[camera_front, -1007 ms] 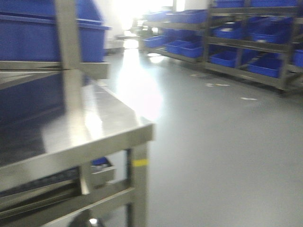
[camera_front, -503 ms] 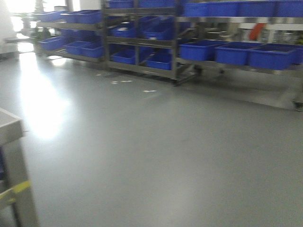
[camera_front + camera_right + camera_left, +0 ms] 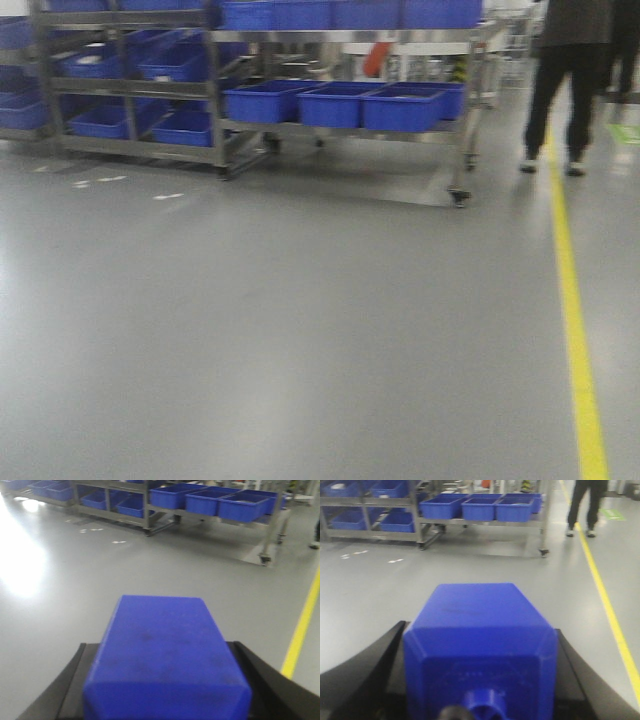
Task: Pick and sort blue part to right shelf
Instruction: 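Drive the base to the shelf of blue bins holding both parts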
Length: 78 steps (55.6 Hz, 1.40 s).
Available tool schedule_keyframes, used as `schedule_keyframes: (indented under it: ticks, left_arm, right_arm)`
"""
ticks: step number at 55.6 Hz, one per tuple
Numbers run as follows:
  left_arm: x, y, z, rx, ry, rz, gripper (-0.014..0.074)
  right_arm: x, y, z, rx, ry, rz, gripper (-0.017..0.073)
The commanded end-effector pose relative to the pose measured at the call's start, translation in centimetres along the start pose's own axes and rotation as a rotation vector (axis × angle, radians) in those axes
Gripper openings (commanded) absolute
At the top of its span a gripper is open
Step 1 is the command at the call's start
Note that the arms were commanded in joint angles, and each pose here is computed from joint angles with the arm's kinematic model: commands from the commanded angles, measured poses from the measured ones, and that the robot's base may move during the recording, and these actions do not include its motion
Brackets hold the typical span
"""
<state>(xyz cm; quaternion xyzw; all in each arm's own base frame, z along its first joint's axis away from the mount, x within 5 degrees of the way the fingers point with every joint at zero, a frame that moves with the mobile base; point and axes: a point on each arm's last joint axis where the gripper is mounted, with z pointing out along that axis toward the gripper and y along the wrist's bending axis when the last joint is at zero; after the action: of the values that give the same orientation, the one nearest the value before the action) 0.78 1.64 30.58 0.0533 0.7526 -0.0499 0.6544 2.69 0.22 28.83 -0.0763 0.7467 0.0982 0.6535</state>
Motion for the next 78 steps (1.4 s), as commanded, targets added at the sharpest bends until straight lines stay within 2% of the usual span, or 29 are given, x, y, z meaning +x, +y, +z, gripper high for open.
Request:
schedule_keyframes:
  ticks: [1,78]
  left_arm:
    - [-1.31,0.01,-0.9,0.016,-0.13,-0.008,0.0281]
    - [-1.3,0.0,-0.9,0.014,-0.13,-0.01,0.0281]
  right_arm:
    - [-1.75,0.12,-0.15,-0.006,-0.103,-0.023,0.0205]
    - [-1.75,0.12,-0.15,-0.006,-0.103,-0.023,0.0205]
